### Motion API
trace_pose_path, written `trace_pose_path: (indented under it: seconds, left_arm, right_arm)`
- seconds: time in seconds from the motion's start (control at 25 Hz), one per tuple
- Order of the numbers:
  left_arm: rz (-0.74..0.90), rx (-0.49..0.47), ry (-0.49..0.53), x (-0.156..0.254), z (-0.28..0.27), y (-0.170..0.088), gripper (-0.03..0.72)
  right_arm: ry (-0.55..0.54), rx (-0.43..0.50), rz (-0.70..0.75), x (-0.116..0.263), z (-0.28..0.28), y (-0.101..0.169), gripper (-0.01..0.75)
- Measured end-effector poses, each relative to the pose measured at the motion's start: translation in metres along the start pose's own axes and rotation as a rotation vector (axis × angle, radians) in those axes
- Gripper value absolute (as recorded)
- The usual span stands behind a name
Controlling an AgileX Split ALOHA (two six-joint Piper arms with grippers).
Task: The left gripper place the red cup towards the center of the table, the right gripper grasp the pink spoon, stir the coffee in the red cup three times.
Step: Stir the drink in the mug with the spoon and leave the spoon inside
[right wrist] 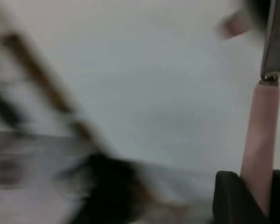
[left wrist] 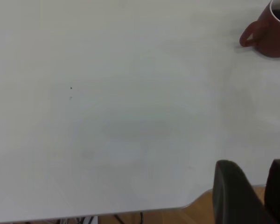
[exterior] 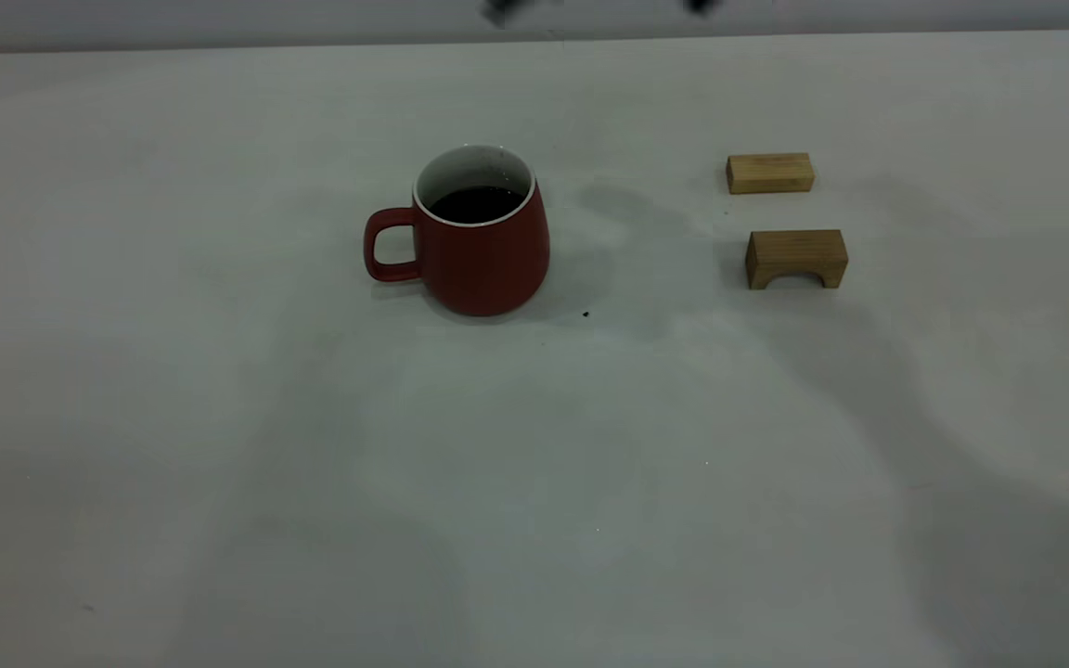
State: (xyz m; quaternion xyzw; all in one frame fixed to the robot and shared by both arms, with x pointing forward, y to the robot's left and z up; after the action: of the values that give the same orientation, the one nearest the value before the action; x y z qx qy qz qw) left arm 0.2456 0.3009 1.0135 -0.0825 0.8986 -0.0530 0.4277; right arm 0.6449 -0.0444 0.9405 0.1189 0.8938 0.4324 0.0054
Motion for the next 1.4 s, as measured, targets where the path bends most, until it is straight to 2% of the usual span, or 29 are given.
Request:
trace_pose_path:
  seconds: [0.16, 0.48, 0.72, 0.88, 1.16, 1.4]
  left_arm:
    - [0.0, 0.0, 0.0, 0.0, 0.0, 0.0, 0.244]
    - [0.0, 0.0, 0.0, 0.0, 0.0, 0.0, 0.244]
    - [0.0, 0.0, 0.0, 0.0, 0.0, 0.0, 0.244]
    - [0.0, 0.0, 0.0, 0.0, 0.0, 0.0, 0.244]
    - [0.0, 0.0, 0.0, 0.0, 0.0, 0.0, 0.244]
    - [0.0, 0.0, 0.0, 0.0, 0.0, 0.0, 0.244]
  right_arm:
    - [0.03, -0.16, 0.29, 0.004, 0.009, 0.02, 0.147]
    - [0.062, -0.242, 0.752, -0.001, 0.057, 0.003, 0.147]
    - [0.003, -0.233, 0.896, -0.016, 0.085, -0.032, 0.147]
    - [0.01, -0.244, 0.996, -0.02, 0.102, -0.053, 0.147]
    - [-0.021, -0.25, 0.916, -0.035, 0.097, -0.072, 0.147]
    - [0.034, -0.206, 1.118, -0.041, 0.085, -0.084, 0.147]
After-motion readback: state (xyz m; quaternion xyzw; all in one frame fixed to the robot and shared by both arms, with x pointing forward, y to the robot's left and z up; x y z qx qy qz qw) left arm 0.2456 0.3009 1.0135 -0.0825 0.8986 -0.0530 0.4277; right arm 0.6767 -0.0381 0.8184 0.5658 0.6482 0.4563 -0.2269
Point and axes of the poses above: a point on each arm's last joint axis where the gripper is mounted, z pointing out along that axis toward the gripper, y along the wrist's bending axis when the last joint is at zero, x = y × z, the point moved 3 cm from there along z, pointing out along that axis toward the gripper, and after that the axes turned 14 degrees about -z, right-handed, at the moved point
